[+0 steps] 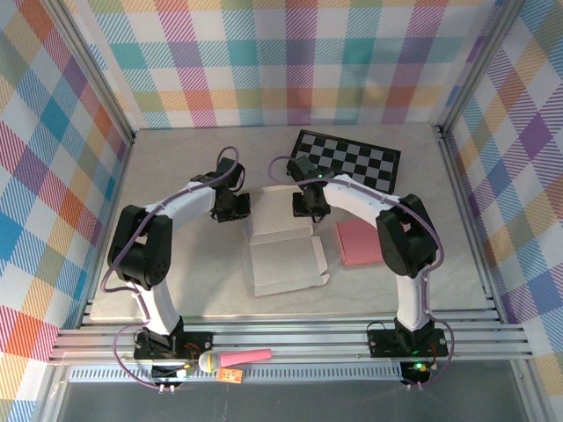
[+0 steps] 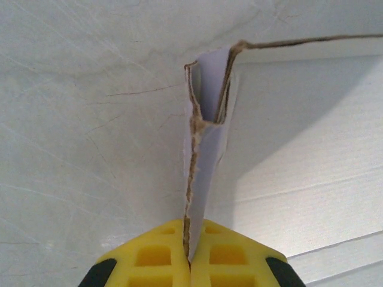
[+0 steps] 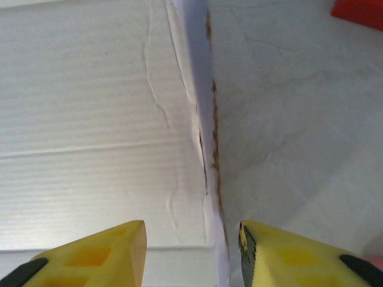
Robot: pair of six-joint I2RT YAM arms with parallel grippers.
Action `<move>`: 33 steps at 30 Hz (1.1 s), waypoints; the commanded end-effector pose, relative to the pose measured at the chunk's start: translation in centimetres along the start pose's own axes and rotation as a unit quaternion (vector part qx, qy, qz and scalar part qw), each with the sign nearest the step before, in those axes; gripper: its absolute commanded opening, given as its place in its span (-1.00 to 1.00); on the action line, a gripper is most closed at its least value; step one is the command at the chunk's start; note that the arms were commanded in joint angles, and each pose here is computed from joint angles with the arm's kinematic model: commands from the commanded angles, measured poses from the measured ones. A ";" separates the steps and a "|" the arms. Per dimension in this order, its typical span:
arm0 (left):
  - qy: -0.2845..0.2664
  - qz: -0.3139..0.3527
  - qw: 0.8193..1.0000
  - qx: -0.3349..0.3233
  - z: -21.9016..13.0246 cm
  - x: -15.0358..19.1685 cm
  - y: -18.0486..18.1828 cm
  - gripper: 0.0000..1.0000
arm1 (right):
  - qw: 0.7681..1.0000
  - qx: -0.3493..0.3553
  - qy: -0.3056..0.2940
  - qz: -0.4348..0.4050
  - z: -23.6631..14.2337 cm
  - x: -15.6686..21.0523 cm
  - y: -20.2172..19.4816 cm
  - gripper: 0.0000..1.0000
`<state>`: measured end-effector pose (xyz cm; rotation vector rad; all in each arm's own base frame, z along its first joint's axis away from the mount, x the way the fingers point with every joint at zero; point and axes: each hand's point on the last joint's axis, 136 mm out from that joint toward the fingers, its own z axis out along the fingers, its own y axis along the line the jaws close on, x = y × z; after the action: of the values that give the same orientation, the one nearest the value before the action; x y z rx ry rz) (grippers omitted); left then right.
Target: Fold the paper box
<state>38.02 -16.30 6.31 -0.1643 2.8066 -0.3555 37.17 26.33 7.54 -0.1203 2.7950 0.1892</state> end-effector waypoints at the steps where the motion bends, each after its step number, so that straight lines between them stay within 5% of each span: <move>1: -0.011 -0.012 1.000 0.021 -1.0 0.0 -0.7 -1.00 | 0.996 -0.055 0.020 0.063 -5.0 0.7 2.5 -0.11; 11: -0.006 -0.018 0.999 0.032 -0.6 0.2 -1.0 -1.00 | 0.963 -0.218 0.110 0.113 -2.3 1.5 14.3 -1.00; 33: 0.004 -0.048 0.996 0.069 -0.4 0.6 -1.8 -1.00 | 0.943 -0.202 0.155 0.212 7.2 3.3 14.0 -1.00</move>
<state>37.04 -16.85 5.39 -0.2704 2.8217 -0.4608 34.89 41.59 3.34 0.3048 3.0068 0.9376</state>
